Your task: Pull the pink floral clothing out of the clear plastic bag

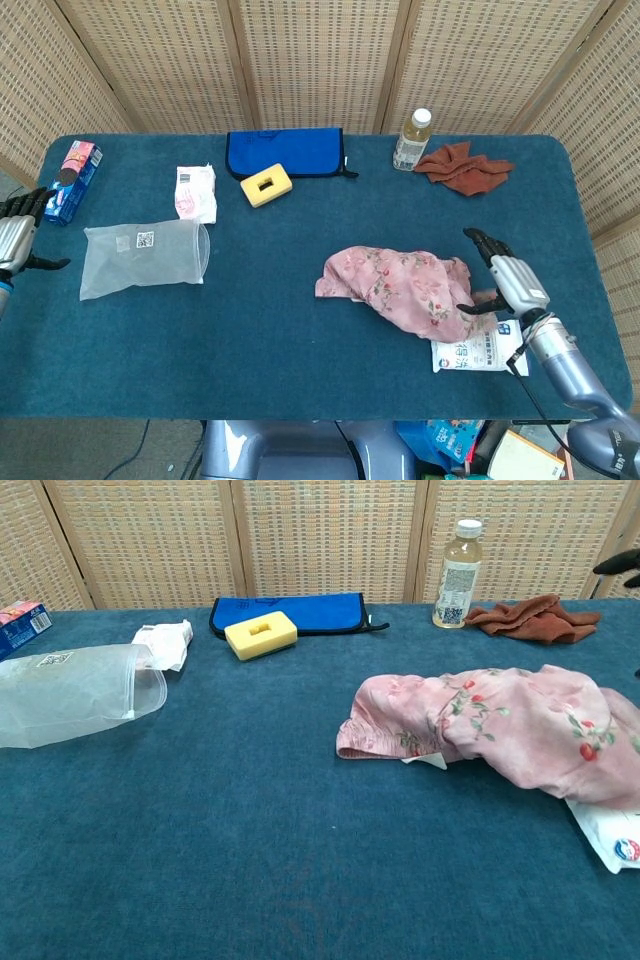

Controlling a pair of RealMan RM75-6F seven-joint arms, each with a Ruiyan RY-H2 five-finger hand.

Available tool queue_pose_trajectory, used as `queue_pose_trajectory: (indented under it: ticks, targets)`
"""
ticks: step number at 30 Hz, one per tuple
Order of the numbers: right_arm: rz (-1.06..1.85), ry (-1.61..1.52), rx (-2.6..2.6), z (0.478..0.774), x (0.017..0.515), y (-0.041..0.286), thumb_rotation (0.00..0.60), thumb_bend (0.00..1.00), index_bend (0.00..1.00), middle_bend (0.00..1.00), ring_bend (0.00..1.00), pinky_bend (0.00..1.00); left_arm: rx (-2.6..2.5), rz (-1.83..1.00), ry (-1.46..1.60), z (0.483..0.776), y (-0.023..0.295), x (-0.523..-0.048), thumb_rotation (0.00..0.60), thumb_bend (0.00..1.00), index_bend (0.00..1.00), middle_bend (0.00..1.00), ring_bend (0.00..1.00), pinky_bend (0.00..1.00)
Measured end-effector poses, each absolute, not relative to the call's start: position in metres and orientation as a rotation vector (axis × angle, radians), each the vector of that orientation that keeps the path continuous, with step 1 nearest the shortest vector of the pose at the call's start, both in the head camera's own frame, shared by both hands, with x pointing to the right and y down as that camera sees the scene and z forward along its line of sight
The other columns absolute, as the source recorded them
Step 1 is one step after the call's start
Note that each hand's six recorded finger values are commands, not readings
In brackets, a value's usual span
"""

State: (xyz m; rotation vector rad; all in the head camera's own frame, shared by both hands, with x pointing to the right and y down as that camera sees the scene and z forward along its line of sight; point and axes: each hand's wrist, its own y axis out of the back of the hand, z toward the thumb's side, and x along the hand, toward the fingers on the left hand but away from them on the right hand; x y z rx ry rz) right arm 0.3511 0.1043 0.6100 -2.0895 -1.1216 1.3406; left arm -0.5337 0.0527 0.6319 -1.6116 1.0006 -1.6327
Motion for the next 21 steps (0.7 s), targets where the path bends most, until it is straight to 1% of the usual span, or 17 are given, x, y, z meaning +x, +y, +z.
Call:
queue_pose_trajectory:
  ticks: [4, 7, 11, 13, 17, 21]
  targets:
    - [1.205, -1.146, -1.906, 0.580, 0.365, 0.105, 0.600, 0.00, 0.00, 0.00, 0.00, 0.00, -1.552, -1.544, 1.046, 0.606, 0.070, -0.530, 0.600, 0.11, 0.00, 0.00, 0.00, 0.00]
    - [1.145, -1.149, -1.795, 0.562, 0.377, 0.118, 0.600, 0.00, 0.00, 0.00, 0.00, 0.00, -1.519, -1.483, 1.093, 0.587, 0.092, -0.520, 0.600, 0.11, 0.00, 0.00, 0.00, 0.00]
    - [1.147, -1.154, -1.768, 0.555, 0.389, 0.147, 0.600, 0.00, 0.00, 0.00, 0.00, 0.00, -1.443, -1.453, 1.146, 0.564, 0.128, -0.513, 0.600, 0.11, 0.00, 0.00, 0.00, 0.00]
    - [1.149, -1.166, -1.765, 0.552, 0.392, 0.160, 0.600, 0.00, 0.00, 0.00, 0.00, 0.00, -1.402, -1.461, 1.156, 0.557, 0.143, -0.511, 0.600, 0.11, 0.00, 0.00, 0.00, 0.00]
    - [1.149, -1.172, -1.710, 0.545, 0.396, 0.181, 0.600, 0.00, 0.00, 0.00, 0.00, 0.00, -1.386, -1.512, 1.189, 0.553, 0.180, -0.506, 0.600, 0.11, 0.00, 0.00, 0.00, 0.00]
    - [1.172, -1.162, -1.629, 0.540, 0.399, 0.205, 0.600, 0.00, 0.00, 0.00, 0.00, 0.00, -1.391, -1.536, 1.173, 0.547, 0.202, -0.497, 0.600, 0.11, 0.00, 0.00, 0.00, 0.00]
